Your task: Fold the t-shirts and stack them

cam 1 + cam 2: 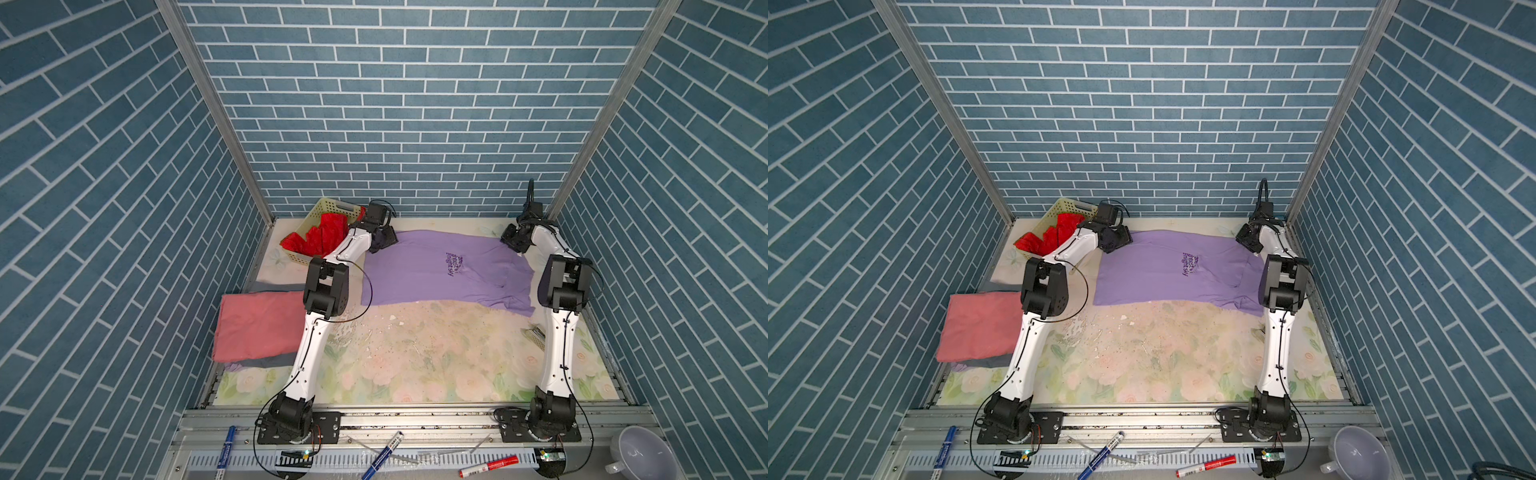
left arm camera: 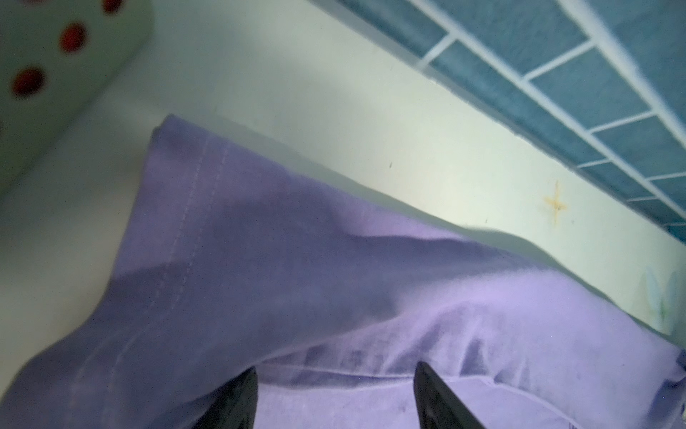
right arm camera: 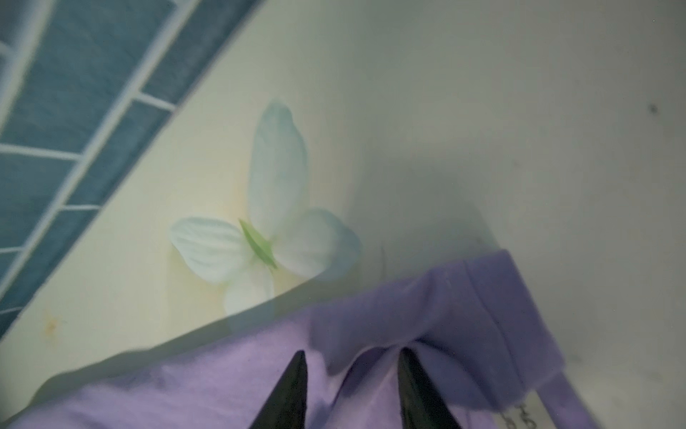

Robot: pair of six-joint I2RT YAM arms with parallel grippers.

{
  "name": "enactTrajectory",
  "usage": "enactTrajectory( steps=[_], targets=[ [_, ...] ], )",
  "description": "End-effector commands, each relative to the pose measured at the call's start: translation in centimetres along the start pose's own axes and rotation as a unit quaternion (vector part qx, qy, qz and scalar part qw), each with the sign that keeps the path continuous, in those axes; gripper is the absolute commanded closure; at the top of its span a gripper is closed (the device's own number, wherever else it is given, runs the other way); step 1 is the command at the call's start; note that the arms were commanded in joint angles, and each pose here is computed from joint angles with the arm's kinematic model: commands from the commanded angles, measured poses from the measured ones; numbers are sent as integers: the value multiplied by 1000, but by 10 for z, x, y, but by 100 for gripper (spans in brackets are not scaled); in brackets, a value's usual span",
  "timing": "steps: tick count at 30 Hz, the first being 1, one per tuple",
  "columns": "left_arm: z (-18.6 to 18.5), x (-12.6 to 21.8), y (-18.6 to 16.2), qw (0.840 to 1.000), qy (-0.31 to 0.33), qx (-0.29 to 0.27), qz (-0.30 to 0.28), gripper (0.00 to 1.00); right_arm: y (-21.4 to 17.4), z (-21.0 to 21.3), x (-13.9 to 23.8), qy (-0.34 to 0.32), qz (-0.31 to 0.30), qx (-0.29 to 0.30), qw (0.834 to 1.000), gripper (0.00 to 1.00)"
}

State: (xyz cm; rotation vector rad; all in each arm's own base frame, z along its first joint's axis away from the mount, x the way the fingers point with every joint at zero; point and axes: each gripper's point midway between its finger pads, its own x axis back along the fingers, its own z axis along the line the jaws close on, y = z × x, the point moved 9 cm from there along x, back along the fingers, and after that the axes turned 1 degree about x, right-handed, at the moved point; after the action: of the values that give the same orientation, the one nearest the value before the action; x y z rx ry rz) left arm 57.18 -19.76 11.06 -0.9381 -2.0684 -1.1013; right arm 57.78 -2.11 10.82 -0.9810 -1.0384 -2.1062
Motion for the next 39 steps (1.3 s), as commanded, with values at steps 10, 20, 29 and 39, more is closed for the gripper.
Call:
enactTrajectory(
  steps=[10, 20, 29, 39],
  targets=[
    [-30, 54, 21, 995, -79, -13, -52, 32, -3, 22, 64, 69, -45, 29, 996, 54],
    [13, 128, -49, 1000, 16, -21, 15, 32, -115, -21, 163, -65, 58, -69, 994, 49],
    [57, 148, -100, 986, 114, -39, 114, 32, -185, -25, 168, -60, 118, -115, 984, 41],
    [82, 136, -125, 976, 154, -27, 150, 32, -204, -30, 144, -60, 87, -158, 982, 41]
  ],
)
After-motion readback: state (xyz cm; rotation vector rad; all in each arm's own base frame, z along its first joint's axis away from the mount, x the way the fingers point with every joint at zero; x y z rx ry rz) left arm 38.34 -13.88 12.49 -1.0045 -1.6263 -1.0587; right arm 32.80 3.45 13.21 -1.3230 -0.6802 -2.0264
